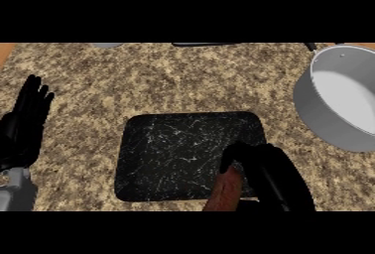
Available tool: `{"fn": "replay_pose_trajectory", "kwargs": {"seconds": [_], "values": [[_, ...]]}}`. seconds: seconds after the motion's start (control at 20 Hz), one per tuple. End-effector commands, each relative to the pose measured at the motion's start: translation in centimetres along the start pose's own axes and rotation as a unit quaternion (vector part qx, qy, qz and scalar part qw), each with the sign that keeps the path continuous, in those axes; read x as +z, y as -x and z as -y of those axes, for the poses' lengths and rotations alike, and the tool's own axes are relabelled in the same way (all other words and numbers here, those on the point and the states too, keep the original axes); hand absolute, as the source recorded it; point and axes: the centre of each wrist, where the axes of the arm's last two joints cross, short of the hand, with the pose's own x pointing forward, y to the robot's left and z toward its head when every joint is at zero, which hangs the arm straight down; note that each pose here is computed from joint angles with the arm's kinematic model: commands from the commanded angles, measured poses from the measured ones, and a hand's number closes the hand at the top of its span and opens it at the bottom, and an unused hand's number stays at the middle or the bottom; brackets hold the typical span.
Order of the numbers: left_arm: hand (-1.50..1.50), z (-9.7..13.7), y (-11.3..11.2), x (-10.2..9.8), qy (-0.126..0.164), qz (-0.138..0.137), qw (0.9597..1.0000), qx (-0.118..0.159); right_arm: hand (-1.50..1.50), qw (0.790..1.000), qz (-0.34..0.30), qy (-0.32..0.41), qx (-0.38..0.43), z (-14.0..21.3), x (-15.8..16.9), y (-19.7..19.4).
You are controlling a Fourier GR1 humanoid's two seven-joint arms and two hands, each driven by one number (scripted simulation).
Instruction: Pick the sweet potato from the tray and place it in the pot
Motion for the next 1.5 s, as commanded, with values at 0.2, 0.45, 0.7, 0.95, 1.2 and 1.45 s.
{"fn": "replay_pose_trajectory", "kwargs": {"seconds": [0.2, 0.45, 0.7, 0.95, 1.2, 1.45], "values": [[0.00, 2.0, -0.2, -0.1, 0.017, 0.001, 0.9999, 0.001, 1.50, 0.973, -0.036, 0.225, -0.031, 7.9, 6.9, 0.7], [0.00, 3.0, -0.5, -1.3, 0.031, 0.007, 0.9995, 0.007, 1.50, 0.956, -0.075, 0.282, -0.011, 10.2, 7.0, 2.5], [0.00, 2.6, -0.9, -0.8, 0.033, 0.012, 0.9994, -0.004, 1.50, 0.952, -0.098, 0.285, -0.053, 13.0, 5.7, 6.4], [0.00, 3.0, 0.0, -1.0, 0.030, 0.015, 0.9994, -0.008, 1.50, 0.940, -0.122, 0.306, -0.088, 16.1, 4.1, 12.2], [0.00, 2.2, -0.3, -0.7, 0.025, 0.015, 0.9996, 0.004, 1.50, 0.938, -0.128, 0.302, -0.116, 16.6, 2.1, 15.0], [0.00, 3.2, 0.0, -1.1, 0.045, 0.020, 0.9988, 0.003, 1.50, 0.926, -0.169, 0.326, 0.085, 16.7, 2.4, 19.1]]}}
